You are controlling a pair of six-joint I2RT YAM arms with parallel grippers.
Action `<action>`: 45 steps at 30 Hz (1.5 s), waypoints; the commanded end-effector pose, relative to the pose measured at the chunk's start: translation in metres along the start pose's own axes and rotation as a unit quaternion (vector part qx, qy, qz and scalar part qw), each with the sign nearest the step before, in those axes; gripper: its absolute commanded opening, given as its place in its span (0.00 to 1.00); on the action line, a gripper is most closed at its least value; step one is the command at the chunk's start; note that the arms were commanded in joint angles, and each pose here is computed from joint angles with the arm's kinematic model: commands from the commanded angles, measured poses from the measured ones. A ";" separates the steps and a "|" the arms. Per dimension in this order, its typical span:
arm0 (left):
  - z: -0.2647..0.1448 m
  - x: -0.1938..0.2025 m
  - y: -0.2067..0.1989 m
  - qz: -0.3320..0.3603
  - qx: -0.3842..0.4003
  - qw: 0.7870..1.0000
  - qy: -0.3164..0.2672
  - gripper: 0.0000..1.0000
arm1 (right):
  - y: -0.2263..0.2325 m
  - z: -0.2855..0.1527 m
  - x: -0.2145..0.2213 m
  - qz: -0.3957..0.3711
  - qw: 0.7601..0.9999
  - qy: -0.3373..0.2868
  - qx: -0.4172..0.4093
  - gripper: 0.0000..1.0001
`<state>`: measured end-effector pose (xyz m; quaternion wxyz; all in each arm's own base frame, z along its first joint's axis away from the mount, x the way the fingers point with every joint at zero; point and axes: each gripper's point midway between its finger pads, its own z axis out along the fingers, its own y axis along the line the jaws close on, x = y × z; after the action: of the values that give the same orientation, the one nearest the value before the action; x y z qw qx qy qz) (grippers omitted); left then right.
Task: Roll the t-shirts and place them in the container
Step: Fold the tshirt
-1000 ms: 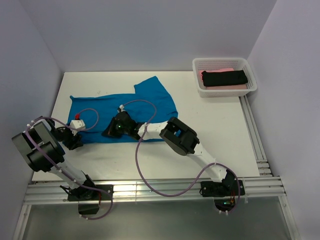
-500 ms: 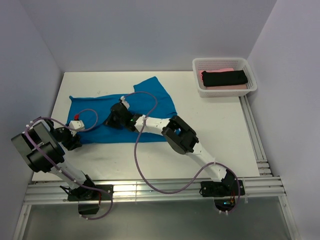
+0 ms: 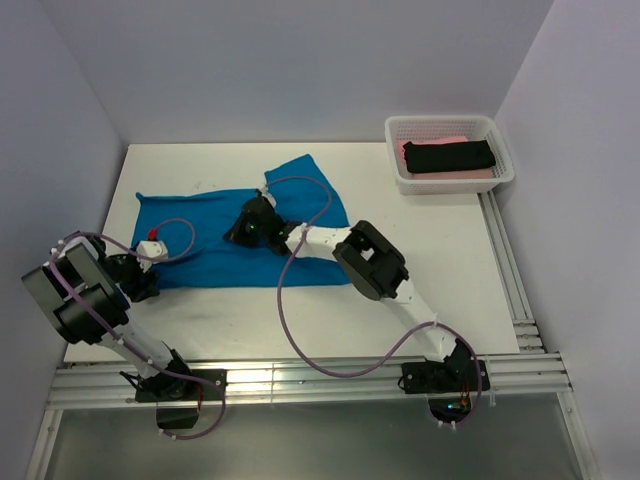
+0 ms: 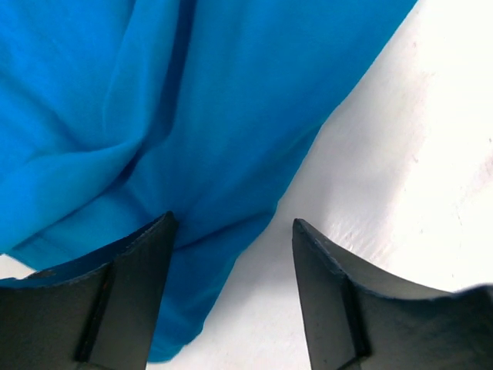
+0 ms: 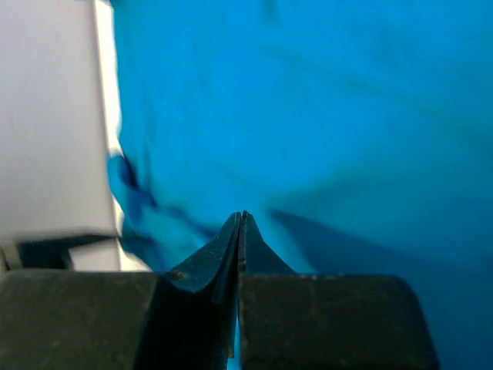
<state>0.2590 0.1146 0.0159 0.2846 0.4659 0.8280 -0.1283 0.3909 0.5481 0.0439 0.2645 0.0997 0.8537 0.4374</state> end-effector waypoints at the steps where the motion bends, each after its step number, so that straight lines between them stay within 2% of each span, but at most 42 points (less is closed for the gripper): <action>1: -0.017 0.005 0.007 0.000 0.000 1.000 0.025 0.69 | 0.063 -0.046 -0.011 -0.049 0.993 0.000 -0.105 0.00; 3: -0.025 -0.003 0.013 0.001 -0.005 1.000 0.016 0.74 | 0.070 -0.064 0.005 -0.065 0.988 0.031 -0.139 0.00; 6: -0.034 -0.018 0.017 -0.005 -0.006 1.000 -0.005 0.82 | 0.048 -0.078 0.039 -0.068 0.983 0.074 -0.151 0.00; 7: -0.037 -0.022 0.018 -0.007 -0.010 1.000 -0.010 0.88 | 0.048 -0.080 0.043 -0.070 0.982 0.077 -0.155 0.00; 8: -0.039 -0.026 0.018 -0.010 -0.008 1.000 -0.017 0.99 | 0.045 -0.083 0.048 -0.074 0.982 0.080 -0.155 0.00; 15: -0.047 -0.030 0.032 -0.005 -0.040 0.999 -0.013 0.99 | 0.028 -0.087 0.080 -0.099 0.980 0.102 -0.137 0.00; 20: -0.046 -0.045 0.044 -0.022 -0.051 0.997 -0.051 1.00 | 0.009 -0.072 0.101 -0.079 0.979 0.136 -0.127 0.00; 23: -0.036 -0.051 0.059 -0.047 -0.066 0.995 -0.054 1.00 | -0.002 -0.065 0.109 -0.070 0.980 0.148 -0.112 0.00; 28: -0.010 -0.060 0.079 -0.067 -0.091 0.992 -0.047 1.00 | -0.024 -0.064 0.116 -0.063 0.982 0.166 -0.069 0.00; 34: 0.007 -0.055 0.093 -0.097 -0.082 0.990 -0.058 1.00 | -0.031 -0.067 0.119 -0.060 0.981 0.178 -0.042 0.00; 37: 0.015 -0.049 0.094 -0.097 -0.065 0.992 -0.050 0.99 | -0.031 -0.066 0.118 -0.058 0.982 0.177 -0.035 0.00; 45: 0.016 -0.042 0.115 -0.082 -0.101 0.991 -0.041 0.99 | -0.039 -0.061 0.120 -0.048 0.983 0.177 -0.022 0.00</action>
<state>0.3604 0.1282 0.0217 0.3299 0.3548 0.8674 -0.1137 0.2585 0.5373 0.0217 0.1418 -0.0359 0.8619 0.4855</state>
